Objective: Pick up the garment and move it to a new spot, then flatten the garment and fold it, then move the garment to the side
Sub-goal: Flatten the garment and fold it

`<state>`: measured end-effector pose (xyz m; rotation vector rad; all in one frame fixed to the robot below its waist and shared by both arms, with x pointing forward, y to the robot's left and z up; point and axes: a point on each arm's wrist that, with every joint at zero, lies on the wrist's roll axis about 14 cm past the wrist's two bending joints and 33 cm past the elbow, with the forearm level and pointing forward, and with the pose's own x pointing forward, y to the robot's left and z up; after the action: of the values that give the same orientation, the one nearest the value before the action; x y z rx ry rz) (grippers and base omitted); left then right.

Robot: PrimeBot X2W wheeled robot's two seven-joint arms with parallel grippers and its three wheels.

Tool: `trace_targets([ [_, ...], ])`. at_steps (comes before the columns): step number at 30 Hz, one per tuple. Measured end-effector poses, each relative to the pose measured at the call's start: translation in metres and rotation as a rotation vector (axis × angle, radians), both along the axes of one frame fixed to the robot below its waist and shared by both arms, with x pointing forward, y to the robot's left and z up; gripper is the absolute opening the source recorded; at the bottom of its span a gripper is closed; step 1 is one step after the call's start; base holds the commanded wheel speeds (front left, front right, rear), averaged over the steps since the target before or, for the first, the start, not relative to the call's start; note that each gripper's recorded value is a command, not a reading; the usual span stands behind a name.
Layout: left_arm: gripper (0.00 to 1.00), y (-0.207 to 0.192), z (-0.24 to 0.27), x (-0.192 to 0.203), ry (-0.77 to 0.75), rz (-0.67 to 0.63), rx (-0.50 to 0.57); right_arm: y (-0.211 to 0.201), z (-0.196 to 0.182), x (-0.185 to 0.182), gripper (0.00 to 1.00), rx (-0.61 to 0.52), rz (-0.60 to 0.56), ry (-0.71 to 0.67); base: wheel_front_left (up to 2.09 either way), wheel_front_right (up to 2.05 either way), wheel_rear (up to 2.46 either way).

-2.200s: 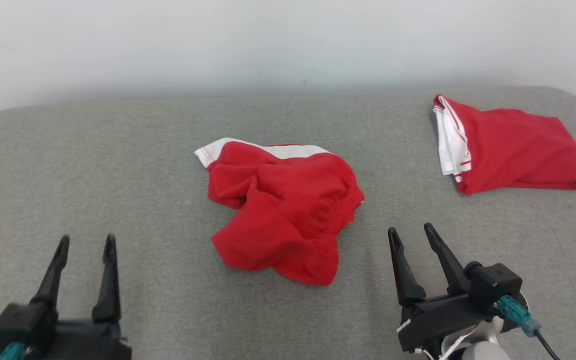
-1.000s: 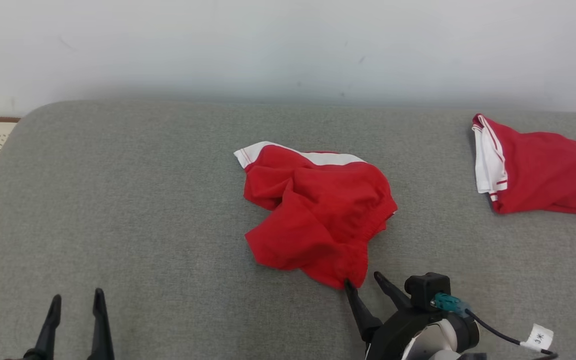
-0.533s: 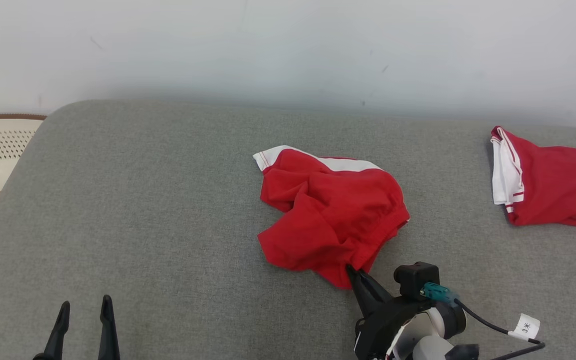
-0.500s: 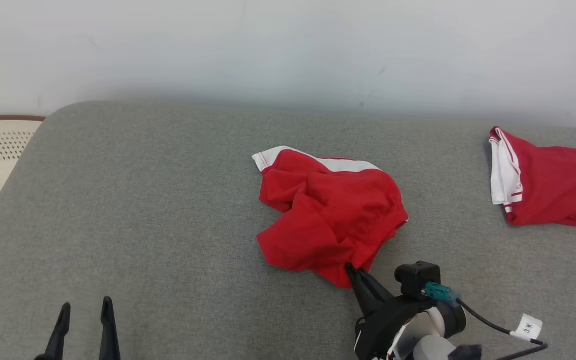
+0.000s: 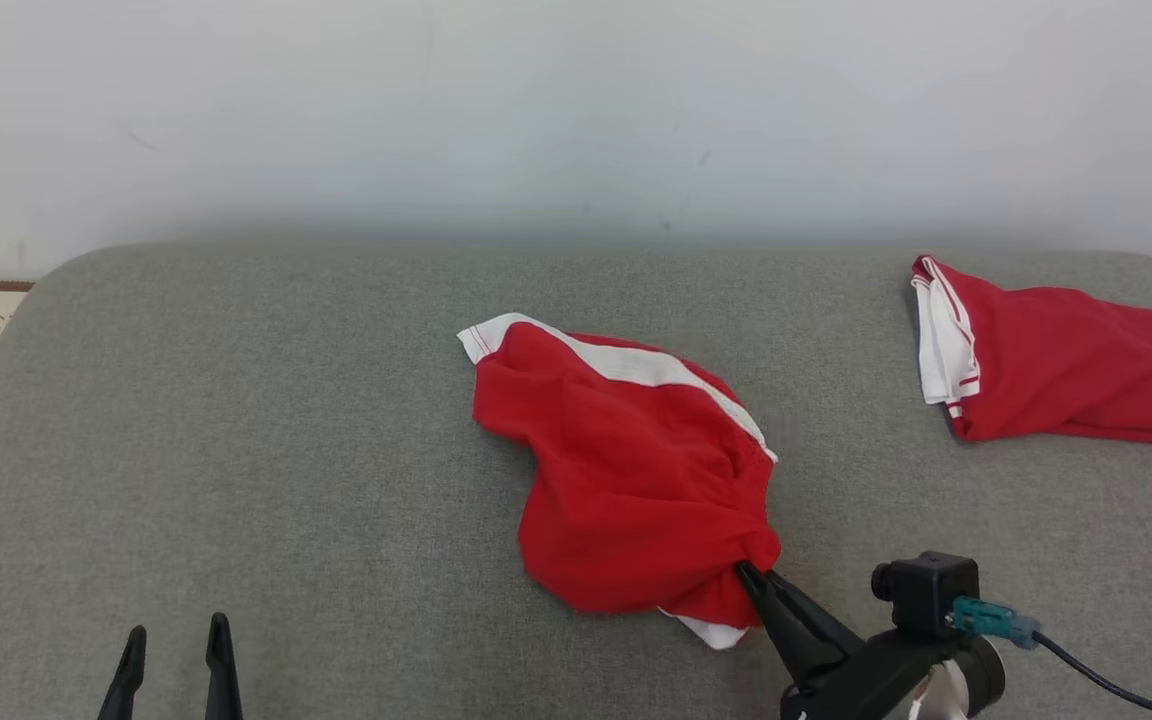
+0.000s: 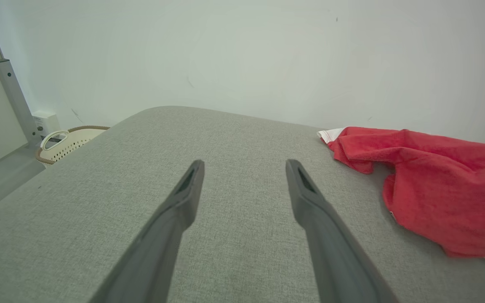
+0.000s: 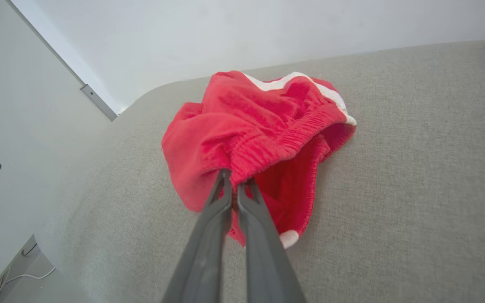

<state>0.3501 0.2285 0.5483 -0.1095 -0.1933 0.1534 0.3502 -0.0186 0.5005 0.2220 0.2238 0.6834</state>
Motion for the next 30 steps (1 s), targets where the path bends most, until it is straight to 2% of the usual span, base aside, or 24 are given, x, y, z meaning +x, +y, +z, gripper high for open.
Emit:
trace_targets([
  [7, 1.00, -0.003, -0.002, 0.004, 0.004, -0.011, 0.004, -0.009, 0.018, -0.021, 0.00, 0.011, 0.020, 0.026, 0.00, 0.00, 0.00],
  [10, 1.00, -0.004, -0.003, 0.005, 0.006, -0.015, 0.005, -0.008, 0.036, -0.020, 0.00, 0.046, 0.019, -0.006, 0.00, 0.00, 0.00],
  [13, 1.00, -0.003, -0.003, 0.005, 0.006, -0.013, 0.006, -0.008, 0.041, -0.017, 0.00, 0.034, 0.021, -0.018, 0.00, 0.00, 0.00],
  [18, 1.00, -0.003, -0.004, 0.004, 0.008, -0.011, 0.006, -0.011, 0.050, 0.012, 0.00, -0.020, -0.001, -0.083, 0.00, 0.00, 0.00],
  [30, 1.00, 0.009, -0.010, 0.000, 0.025, 0.020, 0.004, -0.027, 0.012, 0.071, 0.00, -0.132, -0.074, -0.039, 0.00, 0.00, 0.00],
])
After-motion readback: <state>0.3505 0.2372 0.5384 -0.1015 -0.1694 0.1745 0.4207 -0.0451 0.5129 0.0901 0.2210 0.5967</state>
